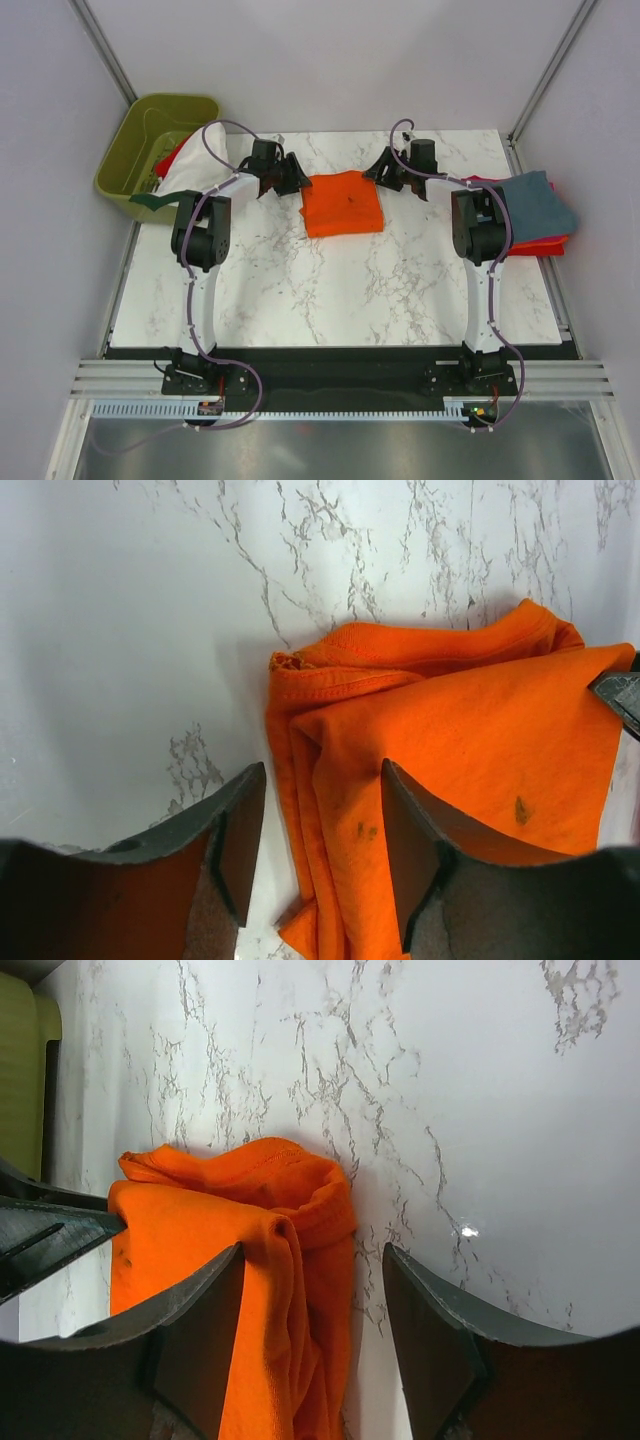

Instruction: Fold and stack the t-shirts

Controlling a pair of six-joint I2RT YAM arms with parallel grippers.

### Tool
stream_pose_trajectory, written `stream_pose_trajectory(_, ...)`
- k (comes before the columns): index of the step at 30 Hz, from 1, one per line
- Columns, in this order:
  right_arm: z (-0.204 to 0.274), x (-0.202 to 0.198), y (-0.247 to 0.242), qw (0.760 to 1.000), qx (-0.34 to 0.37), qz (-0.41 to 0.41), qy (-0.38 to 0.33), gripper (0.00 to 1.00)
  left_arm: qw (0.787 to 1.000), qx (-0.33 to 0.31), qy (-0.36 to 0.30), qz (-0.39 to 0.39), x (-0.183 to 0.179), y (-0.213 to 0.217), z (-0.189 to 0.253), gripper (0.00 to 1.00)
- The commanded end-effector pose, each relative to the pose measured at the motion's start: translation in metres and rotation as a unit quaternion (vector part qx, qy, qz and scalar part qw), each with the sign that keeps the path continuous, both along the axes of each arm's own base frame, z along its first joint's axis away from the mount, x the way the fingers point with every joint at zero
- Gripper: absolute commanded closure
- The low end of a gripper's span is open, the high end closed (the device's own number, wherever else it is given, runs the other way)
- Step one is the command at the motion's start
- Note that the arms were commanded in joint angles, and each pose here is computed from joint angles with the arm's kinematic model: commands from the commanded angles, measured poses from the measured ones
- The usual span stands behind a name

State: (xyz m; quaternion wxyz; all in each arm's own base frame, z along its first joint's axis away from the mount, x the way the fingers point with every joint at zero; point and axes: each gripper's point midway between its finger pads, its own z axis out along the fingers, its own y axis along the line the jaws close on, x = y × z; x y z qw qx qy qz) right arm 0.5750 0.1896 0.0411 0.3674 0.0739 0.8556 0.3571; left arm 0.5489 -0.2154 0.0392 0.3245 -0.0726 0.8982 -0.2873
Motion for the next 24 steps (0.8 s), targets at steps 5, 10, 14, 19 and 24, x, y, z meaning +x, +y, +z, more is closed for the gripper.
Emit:
stream_pose_trajectory(5,-0.02,-0.007,-0.004,1.0,-0.023,0.002,0.019,0.36,1.0,0.006,-0.021,-0.022,0.015,-0.008,0.007,0.6)
stream_pose_trajectory(10,-0.003,-0.01,-0.01,0.999,-0.026,-0.018,-0.005,0.35,0.999,0.001,-0.025,-0.028,0.029,-0.015,0.005,0.73)
stream_pose_trajectory(14,0.0,-0.019,-0.018,0.999,-0.033,-0.036,-0.007,0.33,0.999,-0.002,-0.024,-0.034,0.04,-0.022,-0.001,0.78)
stream_pose_trajectory(19,-0.005,-0.025,-0.02,0.999,-0.011,-0.04,0.009,0.33,0.999,0.001,-0.023,-0.033,0.041,-0.022,-0.001,0.79)
stream_pose_trajectory(24,-0.014,-0.023,-0.02,0.999,-0.003,-0.038,0.025,0.36,0.999,0.002,-0.023,-0.035,0.04,-0.023,-0.001,0.74)
